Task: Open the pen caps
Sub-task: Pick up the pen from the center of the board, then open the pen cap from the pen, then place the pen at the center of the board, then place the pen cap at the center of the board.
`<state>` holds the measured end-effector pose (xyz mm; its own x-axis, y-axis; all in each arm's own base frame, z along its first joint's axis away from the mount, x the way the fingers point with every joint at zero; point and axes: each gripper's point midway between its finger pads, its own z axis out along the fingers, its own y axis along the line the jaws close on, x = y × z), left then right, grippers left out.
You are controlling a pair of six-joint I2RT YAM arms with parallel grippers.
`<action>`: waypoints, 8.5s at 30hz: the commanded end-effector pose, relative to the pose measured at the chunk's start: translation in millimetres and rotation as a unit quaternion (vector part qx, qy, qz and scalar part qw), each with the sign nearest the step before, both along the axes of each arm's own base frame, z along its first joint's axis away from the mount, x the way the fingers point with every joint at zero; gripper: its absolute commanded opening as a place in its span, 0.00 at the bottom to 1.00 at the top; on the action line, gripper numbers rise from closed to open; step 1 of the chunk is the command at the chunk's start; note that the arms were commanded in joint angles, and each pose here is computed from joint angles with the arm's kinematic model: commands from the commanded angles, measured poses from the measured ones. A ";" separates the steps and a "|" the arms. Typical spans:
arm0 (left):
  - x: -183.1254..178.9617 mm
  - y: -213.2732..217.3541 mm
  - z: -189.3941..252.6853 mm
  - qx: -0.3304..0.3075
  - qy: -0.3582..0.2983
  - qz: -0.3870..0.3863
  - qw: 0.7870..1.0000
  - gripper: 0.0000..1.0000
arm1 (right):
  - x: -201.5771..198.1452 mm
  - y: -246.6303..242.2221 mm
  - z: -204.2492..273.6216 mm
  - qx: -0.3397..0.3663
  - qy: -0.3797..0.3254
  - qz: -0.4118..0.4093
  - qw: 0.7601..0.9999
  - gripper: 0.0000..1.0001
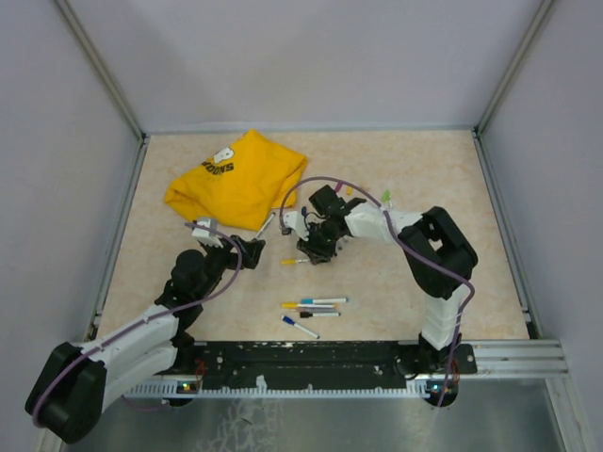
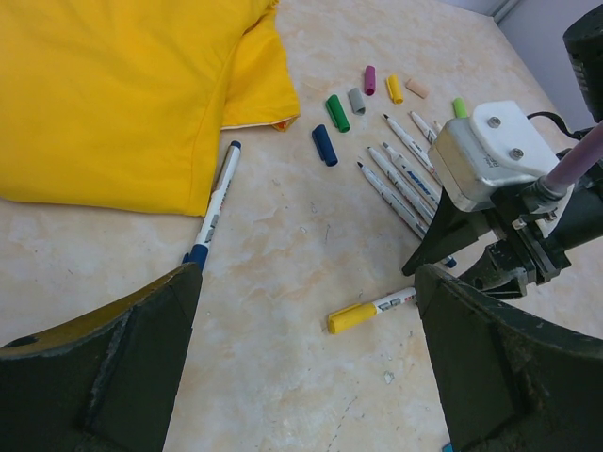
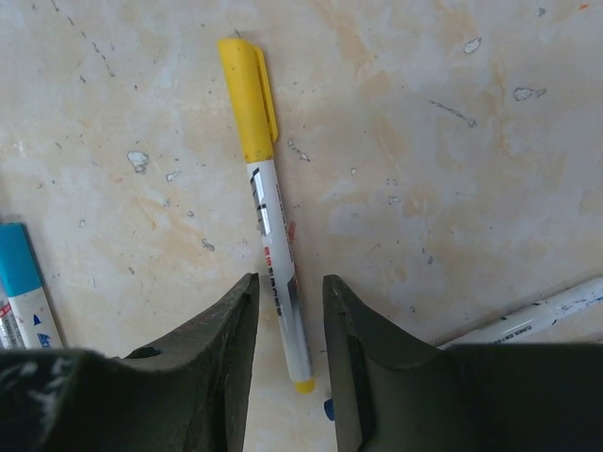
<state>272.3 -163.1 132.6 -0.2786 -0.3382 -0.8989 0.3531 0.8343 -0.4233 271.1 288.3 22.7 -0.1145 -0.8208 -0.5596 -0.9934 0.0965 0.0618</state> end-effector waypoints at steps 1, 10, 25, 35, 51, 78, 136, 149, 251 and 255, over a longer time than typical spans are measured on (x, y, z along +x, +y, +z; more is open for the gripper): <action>-0.1 1.3 6.0 -0.005 -0.017 -0.001 1.000 1.00 | 5.0 12.2 9.6 0.006 -0.015 0.012 1.000 0.31; -0.5 2.2 10.3 -0.008 -0.022 0.001 1.000 1.00 | -0.8 10.7 2.6 -0.028 -0.045 0.013 0.999 0.08; -21.0 -28.2 29.0 -0.114 -0.023 -0.082 0.990 0.99 | -4.7 20.6 62.1 0.094 0.004 -0.033 0.995 0.00; -29.4 -49.5 49.3 -0.190 -0.029 -0.140 0.971 0.99 | -9.2 22.3 90.8 0.153 0.029 -0.039 0.987 0.00; -25.1 -58.9 59.4 -0.221 -0.036 -0.157 0.962 0.99 | -12.7 22.5 125.1 0.213 0.050 -0.047 0.975 0.00; 6.6 -85.8 55.3 -0.299 0.018 -0.162 0.940 0.60 | -18.5 25.8 140.8 0.253 0.077 -0.049 0.963 0.00; 57.2 28.0 45.6 -0.135 0.002 -0.038 0.990 0.00 | 31.6 18.0 27.3 0.085 0.029 -0.323 0.942 0.00; 47.1 44.7 6.2 -0.080 0.040 0.004 0.996 0.00 | 57.4 -7.0 5.6 0.010 -0.048 -0.421 0.906 0.00; 136.0 -105.5 -69.8 0.114 0.253 0.043 0.960 0.41 | 36.5 -22.7 176.7 0.250 -0.065 -0.188 0.947 0.30; 127.9 -101.0 -43.1 0.103 0.224 0.032 0.969 0.41 | 27.6 -19.9 183.5 0.264 -0.067 -0.161 0.949 0.30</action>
